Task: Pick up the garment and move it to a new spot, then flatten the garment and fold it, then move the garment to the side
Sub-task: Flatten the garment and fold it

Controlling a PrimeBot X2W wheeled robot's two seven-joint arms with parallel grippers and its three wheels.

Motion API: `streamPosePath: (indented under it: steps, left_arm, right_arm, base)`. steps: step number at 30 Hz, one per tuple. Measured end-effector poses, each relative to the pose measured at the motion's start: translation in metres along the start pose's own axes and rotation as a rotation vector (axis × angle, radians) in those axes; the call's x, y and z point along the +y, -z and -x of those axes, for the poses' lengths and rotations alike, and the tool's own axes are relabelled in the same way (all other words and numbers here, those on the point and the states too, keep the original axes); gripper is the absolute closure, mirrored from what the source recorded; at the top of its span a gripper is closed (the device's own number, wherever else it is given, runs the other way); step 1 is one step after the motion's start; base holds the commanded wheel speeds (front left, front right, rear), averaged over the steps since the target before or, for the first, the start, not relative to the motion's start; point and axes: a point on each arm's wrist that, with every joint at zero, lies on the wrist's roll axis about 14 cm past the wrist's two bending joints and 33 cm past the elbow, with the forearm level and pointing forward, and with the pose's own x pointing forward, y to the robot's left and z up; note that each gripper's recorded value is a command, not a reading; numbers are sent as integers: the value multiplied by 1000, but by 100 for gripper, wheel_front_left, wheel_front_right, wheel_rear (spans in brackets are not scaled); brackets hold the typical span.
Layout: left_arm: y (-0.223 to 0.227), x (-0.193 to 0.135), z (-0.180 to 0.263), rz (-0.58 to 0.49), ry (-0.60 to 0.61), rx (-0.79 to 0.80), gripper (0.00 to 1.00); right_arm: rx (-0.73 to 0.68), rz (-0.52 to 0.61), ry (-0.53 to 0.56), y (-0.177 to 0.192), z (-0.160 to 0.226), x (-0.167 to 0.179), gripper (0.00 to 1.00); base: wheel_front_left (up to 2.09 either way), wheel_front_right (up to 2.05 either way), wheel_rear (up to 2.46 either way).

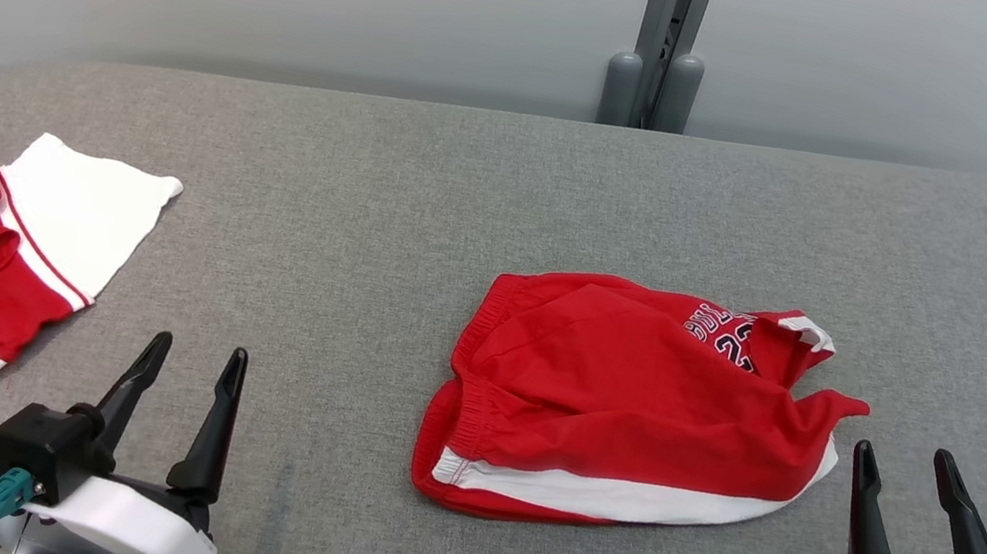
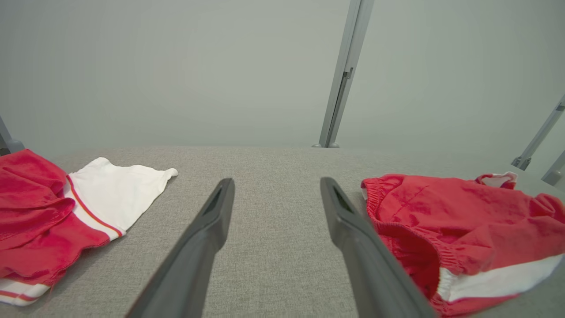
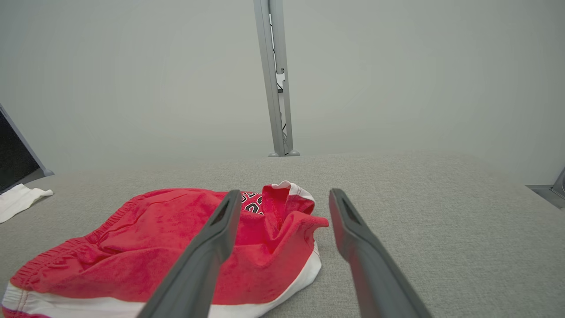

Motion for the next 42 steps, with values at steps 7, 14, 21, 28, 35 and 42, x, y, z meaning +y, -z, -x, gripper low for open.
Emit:
streamPosePath:
  steps: [7,14,21,28,35,42]
  left_arm:
    - [-4,-1,1,-4,0,-6,0]
    - [-6,-2,1,-4,1,-9,0]
    - [-5,-1,1,-5,1,-4,0]
    - [-3,-4,-2,-1,11,4,0]
    - [-2,-2,-12,0,14,5,0]
    - [6,2,-21,3,12,23,0]
  right_arm:
    - [7,-4,7,1,2,-2,0]
    - [8,-8,7,2,2,-1,0]
    - [27,-16,22,8,2,-6,0]
    - [104,-5,97,30,0,-35,0]
    - [178,-1,86,53,-26,-40,0]
    - [296,-17,24,89,-49,-22,0]
  base:
    - [0,0,0]
    - [0,0,0]
    - [0,0,0]
    - [0,0,0]
    - [0,0,0]
    - [0,0,0]
